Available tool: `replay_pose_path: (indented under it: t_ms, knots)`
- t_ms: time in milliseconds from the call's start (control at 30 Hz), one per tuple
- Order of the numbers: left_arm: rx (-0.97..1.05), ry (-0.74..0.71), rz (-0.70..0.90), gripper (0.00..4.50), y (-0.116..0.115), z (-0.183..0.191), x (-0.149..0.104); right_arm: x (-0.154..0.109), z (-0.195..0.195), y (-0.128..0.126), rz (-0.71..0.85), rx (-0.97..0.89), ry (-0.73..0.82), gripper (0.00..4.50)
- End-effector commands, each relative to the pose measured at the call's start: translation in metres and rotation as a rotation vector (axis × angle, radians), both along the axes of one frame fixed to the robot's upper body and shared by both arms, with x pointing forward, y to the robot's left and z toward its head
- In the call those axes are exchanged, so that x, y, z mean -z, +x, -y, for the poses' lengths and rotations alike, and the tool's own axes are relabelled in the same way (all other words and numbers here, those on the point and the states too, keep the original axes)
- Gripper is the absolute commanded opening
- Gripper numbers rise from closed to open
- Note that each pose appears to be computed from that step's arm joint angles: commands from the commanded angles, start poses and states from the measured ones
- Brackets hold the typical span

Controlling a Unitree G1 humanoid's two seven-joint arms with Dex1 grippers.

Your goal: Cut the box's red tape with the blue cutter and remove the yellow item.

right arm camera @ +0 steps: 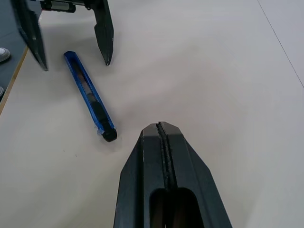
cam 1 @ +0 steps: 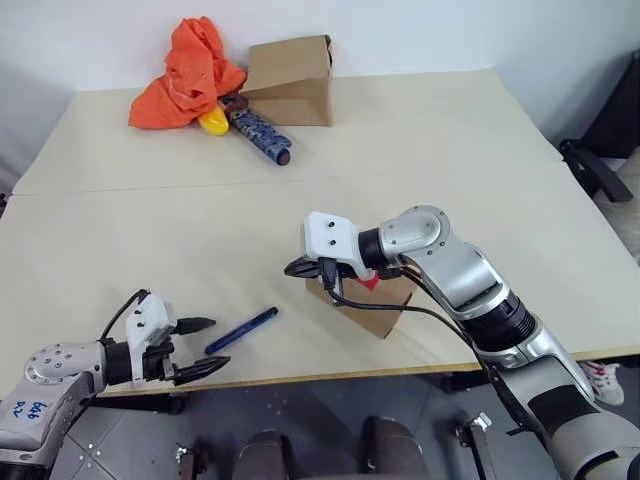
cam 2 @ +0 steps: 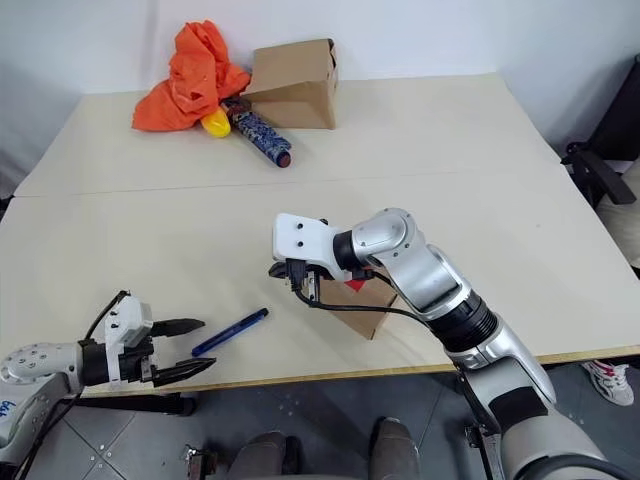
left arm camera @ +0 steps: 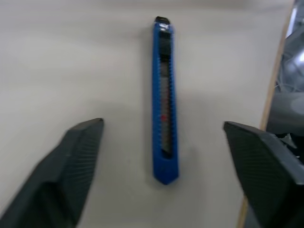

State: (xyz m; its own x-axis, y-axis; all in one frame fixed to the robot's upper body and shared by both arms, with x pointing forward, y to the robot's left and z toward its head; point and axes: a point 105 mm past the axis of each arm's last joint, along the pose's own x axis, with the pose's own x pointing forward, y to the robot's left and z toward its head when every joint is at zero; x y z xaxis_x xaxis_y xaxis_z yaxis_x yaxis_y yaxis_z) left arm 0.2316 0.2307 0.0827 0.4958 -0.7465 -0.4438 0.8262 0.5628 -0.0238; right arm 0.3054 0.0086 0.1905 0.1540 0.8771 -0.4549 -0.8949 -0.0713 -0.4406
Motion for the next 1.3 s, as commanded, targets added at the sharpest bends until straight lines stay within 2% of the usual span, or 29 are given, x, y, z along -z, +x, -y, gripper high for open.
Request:
replay_pose_path:
  t_ms: [33,267,333,733,867,1067,1300]
  knots:
    - [-0.026,0.042,-0.171,2.87,-0.017,-0.009,0.035,-0.013,-0.002,-0.004,0.047,-0.025,0.017,0.00]
    - [0.014,0.082,-0.134,0.76,-0.017,-0.008,0.037,-0.014,-0.001,-0.003,0.049,-0.022,0.019,0.00]
    - [0.026,0.087,-0.130,0.43,-0.018,-0.007,0.038,-0.014,-0.001,-0.002,0.050,-0.023,0.018,0.00]
    - [0.086,0.113,-0.078,0.43,-0.014,-0.002,0.037,-0.013,-0.001,-0.002,0.037,-0.023,0.016,0.00]
    - [0.142,0.145,-0.048,0.43,-0.013,0.001,0.038,0.001,-0.007,-0.013,-0.015,-0.049,-0.019,0.00]
    - [0.175,0.176,-0.017,0.43,-0.008,-0.001,0.038,0.023,-0.021,-0.016,0.015,-0.074,-0.115,0.00]
    - [0.181,0.165,-0.070,0.43,-0.006,-0.003,0.036,0.026,-0.033,-0.014,0.060,-0.099,-0.132,0.00]
